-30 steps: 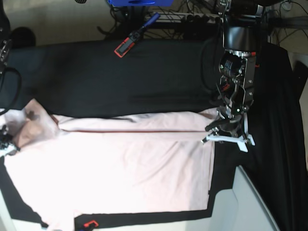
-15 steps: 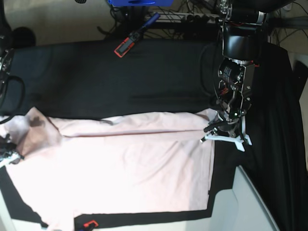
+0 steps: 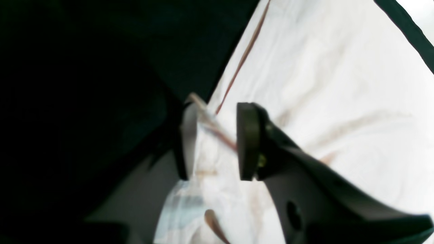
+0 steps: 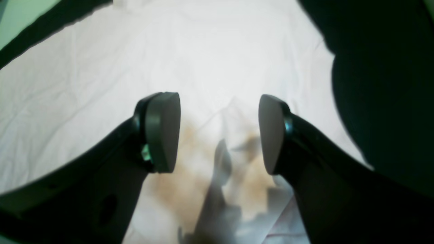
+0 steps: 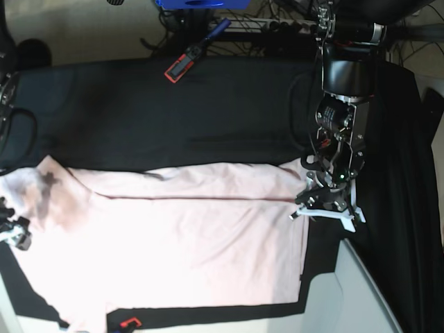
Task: Fold the T-shirt properly
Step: 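Lay the folded shoulder edge down across the shirt and open both grippers, then move the right gripper along the folded edge toward the sleeve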
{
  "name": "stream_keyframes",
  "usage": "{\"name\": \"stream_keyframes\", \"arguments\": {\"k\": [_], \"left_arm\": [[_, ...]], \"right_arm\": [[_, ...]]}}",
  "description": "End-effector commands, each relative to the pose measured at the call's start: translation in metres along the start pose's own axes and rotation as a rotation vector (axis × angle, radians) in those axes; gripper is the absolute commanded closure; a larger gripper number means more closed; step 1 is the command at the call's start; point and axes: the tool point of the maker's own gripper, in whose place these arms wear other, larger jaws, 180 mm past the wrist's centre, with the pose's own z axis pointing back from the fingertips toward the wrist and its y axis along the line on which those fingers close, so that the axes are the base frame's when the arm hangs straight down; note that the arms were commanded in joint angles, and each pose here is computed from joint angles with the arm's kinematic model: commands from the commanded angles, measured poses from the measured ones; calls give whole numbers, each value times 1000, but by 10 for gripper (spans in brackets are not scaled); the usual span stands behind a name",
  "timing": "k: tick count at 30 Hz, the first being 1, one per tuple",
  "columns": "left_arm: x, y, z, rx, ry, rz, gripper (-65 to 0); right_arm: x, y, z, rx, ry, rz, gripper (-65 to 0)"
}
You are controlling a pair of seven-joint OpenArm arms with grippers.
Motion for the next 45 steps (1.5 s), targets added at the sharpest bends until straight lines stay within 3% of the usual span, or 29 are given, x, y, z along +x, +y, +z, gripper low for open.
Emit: {"name": "stream_keyframes", "arguments": {"k": [1,5,9,14,18,22,29,45], "left_arm": [[21,-8,4,-25,-59,-3,-213],[14,-6,24,-50,-84,-11,-213],[-4,3,43,-56,-76,-24,-212],[-21,21,58,-31,-62,-78,-210],[-33,17,68,-28,-76,-286,-208],[-44,9,73,-41,-78,-399,-208],[-59,20,77,-27,-46,-412,-208],[-63,36,80,-3,-29,-427,-208]], "right_arm": [[30,-12,9,-19,-71,29,-350],[-15,-11,26,-17,50,94,-350],[-47,6,47,39,88,73,-350],[-68,17,64,106,130,-62,-350],[-73,-10,71,0,112,-235,-350],[-81,-7,70,-5,121,-295,-351],[-119,8,64,2,163,-414,-351],[-131,7,67,-7,165,-416,-351]]}}
